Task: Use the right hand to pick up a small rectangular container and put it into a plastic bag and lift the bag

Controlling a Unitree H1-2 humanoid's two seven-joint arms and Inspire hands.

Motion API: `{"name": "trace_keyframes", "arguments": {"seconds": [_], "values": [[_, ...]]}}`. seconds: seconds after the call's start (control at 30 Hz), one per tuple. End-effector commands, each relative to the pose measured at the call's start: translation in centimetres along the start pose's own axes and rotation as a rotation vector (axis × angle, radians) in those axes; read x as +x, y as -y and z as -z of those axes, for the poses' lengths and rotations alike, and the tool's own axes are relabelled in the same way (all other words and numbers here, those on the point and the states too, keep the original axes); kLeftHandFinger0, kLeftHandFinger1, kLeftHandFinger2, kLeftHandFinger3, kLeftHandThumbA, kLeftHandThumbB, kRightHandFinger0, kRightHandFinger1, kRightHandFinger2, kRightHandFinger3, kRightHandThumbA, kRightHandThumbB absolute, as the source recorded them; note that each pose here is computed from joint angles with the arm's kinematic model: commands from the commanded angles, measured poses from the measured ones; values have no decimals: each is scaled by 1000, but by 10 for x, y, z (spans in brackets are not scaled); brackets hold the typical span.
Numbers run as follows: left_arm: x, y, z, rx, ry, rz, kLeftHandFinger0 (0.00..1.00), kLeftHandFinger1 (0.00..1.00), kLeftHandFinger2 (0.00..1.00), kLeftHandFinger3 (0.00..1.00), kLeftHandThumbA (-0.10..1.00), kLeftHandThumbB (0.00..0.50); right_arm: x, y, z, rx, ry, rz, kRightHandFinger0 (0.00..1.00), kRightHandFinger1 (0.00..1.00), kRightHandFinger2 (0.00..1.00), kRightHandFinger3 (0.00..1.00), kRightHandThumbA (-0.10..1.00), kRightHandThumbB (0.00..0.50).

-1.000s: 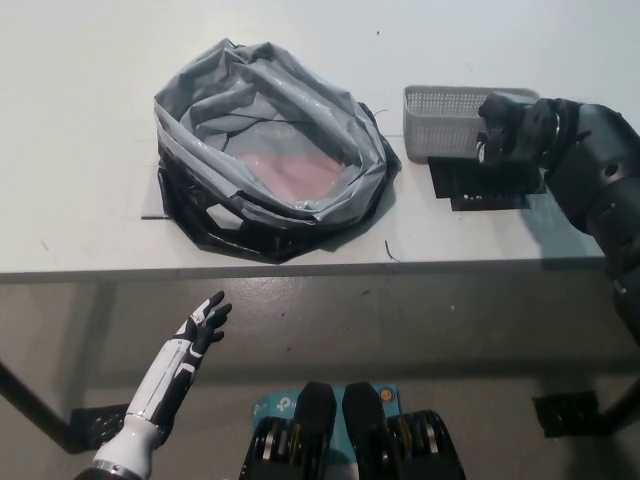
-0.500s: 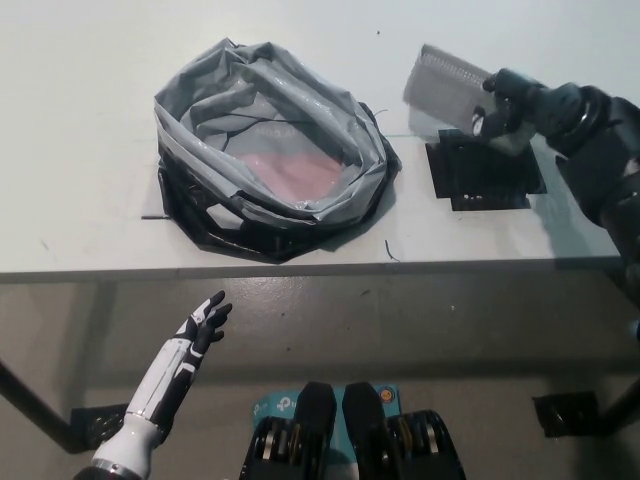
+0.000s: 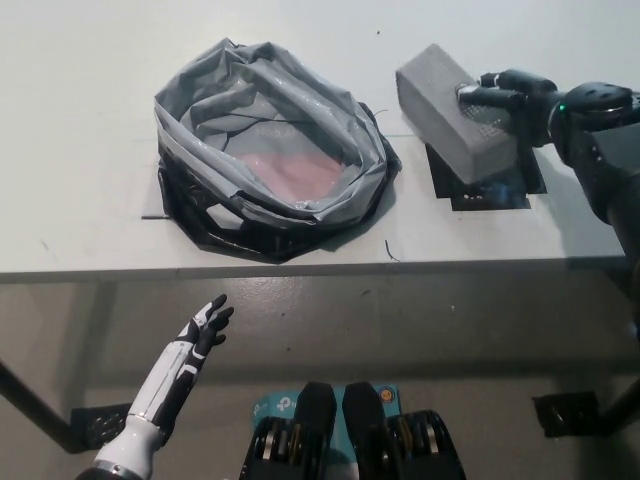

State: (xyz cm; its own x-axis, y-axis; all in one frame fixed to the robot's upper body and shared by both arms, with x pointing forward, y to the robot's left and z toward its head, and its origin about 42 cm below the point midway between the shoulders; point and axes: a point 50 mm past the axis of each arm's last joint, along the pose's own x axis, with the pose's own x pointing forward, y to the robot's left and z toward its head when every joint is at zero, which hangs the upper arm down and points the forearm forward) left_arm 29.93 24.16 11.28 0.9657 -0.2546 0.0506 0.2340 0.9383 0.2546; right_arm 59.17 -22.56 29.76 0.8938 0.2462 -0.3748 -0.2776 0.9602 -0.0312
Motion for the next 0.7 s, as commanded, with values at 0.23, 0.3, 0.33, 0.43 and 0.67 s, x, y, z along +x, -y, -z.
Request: {"name": "trace_keyframes", "arguments": {"seconds": [0.23, 0.3, 0.33, 0.43, 0.67], "values": [[5, -9, -13, 38, 55, 27, 1000, 1000, 1000, 1000, 1000, 340, -36, 0, -122, 770, 339, -366, 0, 124, 667, 767, -100, 98], [4, -8, -13, 34, 50, 26, 1000, 1000, 1000, 1000, 1000, 350, -38, 1, -125, 821, 368, -380, 0, 106, 648, 978, -100, 106], [4, -9, -13, 33, 50, 25, 1000, 1000, 1000, 1000, 1000, 349, -39, 0, -130, 845, 382, -390, 0, 99, 637, 682, -100, 117], [3, -9, -12, 32, 44, 22, 1000, 1000, 1000, 1000, 1000, 355, -45, -6, -147, 853, 430, -430, 0, 105, 657, 715, -100, 104], [3, -8, -11, 39, 45, 29, 1000, 1000, 1000, 1000, 1000, 355, -55, -31, -183, 818, 500, -522, 0, 116, 701, 610, -100, 121]]}}
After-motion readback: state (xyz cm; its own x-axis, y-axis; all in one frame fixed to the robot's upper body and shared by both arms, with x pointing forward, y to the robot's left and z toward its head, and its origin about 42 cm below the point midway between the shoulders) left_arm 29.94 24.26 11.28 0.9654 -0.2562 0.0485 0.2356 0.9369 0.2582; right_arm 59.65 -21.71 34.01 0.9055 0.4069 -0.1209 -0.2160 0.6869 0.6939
